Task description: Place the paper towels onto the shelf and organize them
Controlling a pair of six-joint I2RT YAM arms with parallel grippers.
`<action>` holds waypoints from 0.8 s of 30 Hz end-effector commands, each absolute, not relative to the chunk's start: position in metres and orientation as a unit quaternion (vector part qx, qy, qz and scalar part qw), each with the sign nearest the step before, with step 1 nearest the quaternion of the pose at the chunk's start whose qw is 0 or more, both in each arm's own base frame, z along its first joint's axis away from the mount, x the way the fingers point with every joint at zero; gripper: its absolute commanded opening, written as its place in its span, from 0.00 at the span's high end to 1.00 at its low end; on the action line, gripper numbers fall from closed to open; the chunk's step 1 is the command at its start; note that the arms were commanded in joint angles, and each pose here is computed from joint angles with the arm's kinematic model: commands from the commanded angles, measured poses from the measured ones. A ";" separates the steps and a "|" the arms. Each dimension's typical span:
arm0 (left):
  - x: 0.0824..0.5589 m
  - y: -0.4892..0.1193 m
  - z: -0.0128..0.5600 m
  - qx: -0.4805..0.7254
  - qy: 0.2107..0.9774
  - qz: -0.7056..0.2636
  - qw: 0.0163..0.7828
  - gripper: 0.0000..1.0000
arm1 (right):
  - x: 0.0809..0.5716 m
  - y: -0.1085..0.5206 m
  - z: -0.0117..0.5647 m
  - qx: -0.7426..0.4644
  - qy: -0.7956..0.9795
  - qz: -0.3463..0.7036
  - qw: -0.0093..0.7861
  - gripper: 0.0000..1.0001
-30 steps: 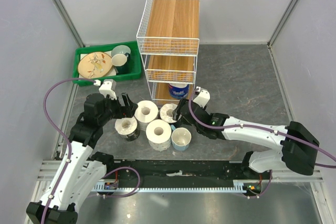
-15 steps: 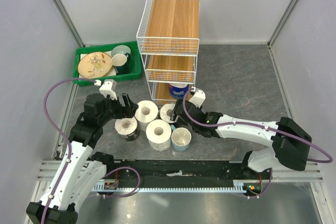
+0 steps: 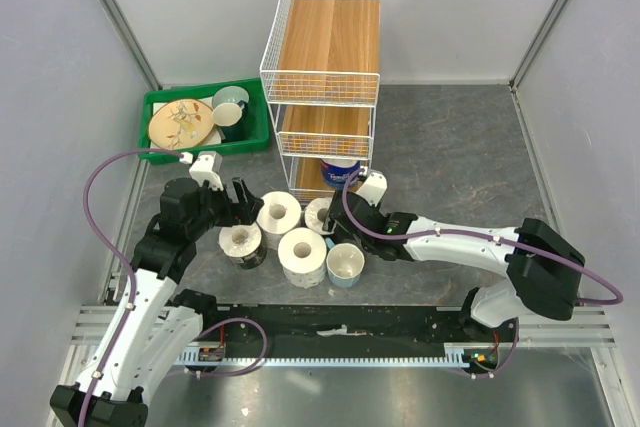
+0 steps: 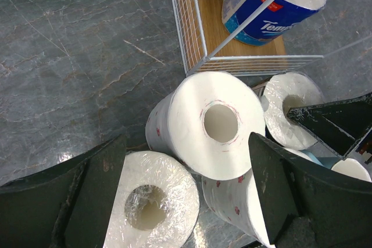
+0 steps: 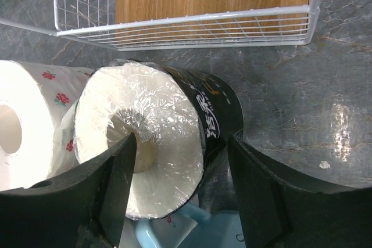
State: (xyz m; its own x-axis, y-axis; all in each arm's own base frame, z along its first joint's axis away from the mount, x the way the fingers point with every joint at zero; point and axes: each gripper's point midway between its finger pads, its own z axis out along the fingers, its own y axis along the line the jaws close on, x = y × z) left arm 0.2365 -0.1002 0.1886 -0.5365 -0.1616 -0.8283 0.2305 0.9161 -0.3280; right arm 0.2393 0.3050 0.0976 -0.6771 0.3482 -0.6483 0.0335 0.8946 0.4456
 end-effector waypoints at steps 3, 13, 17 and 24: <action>0.240 -0.105 0.198 0.031 0.840 -0.213 0.498 0.07 | 0.248 0.314 0.109 0.118 0.884 0.214 0.399 0.35; 0.240 -0.105 0.198 0.032 0.841 -0.212 0.497 0.07 | 0.249 0.303 0.118 0.134 0.875 0.216 0.412 0.48; 0.240 -0.105 0.198 0.031 0.841 -0.212 0.497 0.07 | 0.247 0.290 0.123 0.148 0.868 0.218 0.421 0.49; 0.240 -0.105 0.197 0.031 0.842 -0.212 0.495 0.07 | 0.240 0.270 0.143 0.160 0.858 0.230 0.431 0.50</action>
State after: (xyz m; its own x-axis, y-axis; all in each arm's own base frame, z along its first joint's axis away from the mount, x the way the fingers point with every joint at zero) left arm 0.2365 -0.1002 0.1884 -0.5372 -0.1614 -0.8279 0.2303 0.9162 -0.3280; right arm 0.2371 0.2796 0.1173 -0.6336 0.3994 -0.6626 0.0617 0.8798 0.4713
